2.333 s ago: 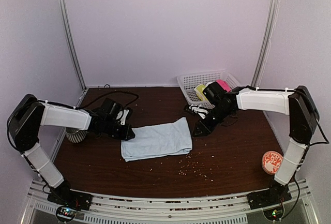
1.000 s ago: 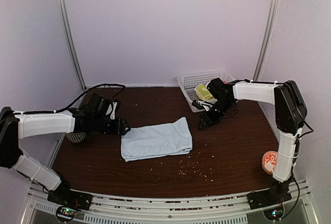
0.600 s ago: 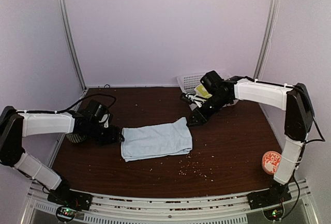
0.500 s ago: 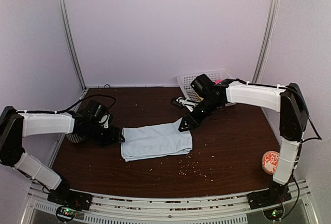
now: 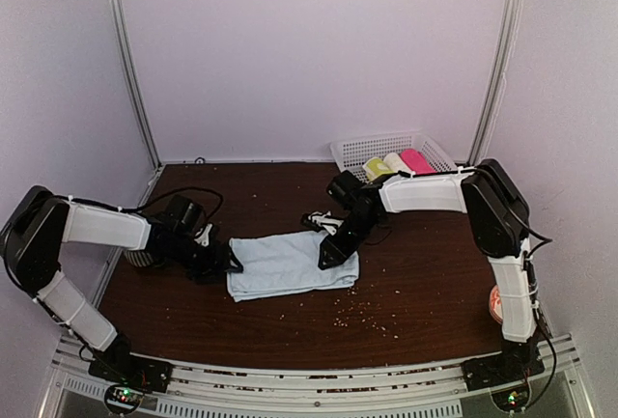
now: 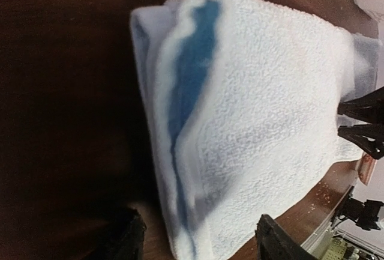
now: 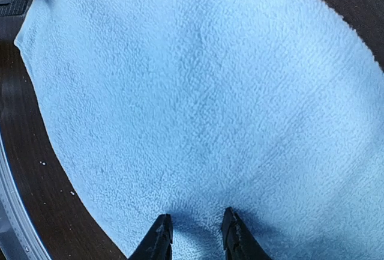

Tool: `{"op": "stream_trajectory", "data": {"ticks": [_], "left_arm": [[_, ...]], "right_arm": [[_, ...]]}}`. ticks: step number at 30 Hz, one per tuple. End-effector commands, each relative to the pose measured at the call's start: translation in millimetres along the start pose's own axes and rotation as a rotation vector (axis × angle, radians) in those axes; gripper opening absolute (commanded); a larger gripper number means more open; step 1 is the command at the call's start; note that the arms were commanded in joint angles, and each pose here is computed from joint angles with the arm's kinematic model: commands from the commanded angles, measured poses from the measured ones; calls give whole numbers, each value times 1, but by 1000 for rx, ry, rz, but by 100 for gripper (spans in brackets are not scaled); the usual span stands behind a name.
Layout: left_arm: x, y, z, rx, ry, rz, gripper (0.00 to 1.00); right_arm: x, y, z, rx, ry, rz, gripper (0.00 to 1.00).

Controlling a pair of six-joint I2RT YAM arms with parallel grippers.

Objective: Roll the towels
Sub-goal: Pick up the towel from the center of the board, then flatten out the towel at the center of the board.

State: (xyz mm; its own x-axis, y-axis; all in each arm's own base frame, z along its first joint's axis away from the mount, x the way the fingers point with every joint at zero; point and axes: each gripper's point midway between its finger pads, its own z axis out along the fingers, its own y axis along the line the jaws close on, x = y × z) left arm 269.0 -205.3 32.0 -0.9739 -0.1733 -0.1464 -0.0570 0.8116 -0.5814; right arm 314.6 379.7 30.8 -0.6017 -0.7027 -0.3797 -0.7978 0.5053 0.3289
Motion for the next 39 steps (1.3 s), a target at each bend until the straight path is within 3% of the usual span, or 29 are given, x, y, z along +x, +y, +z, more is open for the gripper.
{"op": "stream_trajectory", "data": {"ticks": [1, 10, 16, 20, 27, 32, 37, 39], "left_arm": [[7, -2, 17, 63, 70, -44, 61], [-6, -18, 22, 121, 62, -23, 42], [-26, -39, 16, 166, 15, 26, 15], [-40, -50, 10, 155, -9, 74, 1], [-62, -82, -27, 142, -53, 177, 0], [-81, -110, -61, 129, -99, 238, 0], [-95, -138, -88, 148, -140, 270, 0], [-97, -168, -96, 203, -148, 300, 0]], "right_arm": [[16, -11, 17, 17, 42, 37, 30], [37, -15, 40, -16, 111, 74, 30], [34, -16, 36, -14, 105, 72, 30], [28, -25, 20, -6, 77, 89, 31], [-8, -29, -66, -58, -100, 71, 34], [-29, -46, -134, 15, -254, 60, 36], [-29, -77, -165, 83, -319, 106, 37], [-26, -89, -169, 94, -328, 134, 37]]}}
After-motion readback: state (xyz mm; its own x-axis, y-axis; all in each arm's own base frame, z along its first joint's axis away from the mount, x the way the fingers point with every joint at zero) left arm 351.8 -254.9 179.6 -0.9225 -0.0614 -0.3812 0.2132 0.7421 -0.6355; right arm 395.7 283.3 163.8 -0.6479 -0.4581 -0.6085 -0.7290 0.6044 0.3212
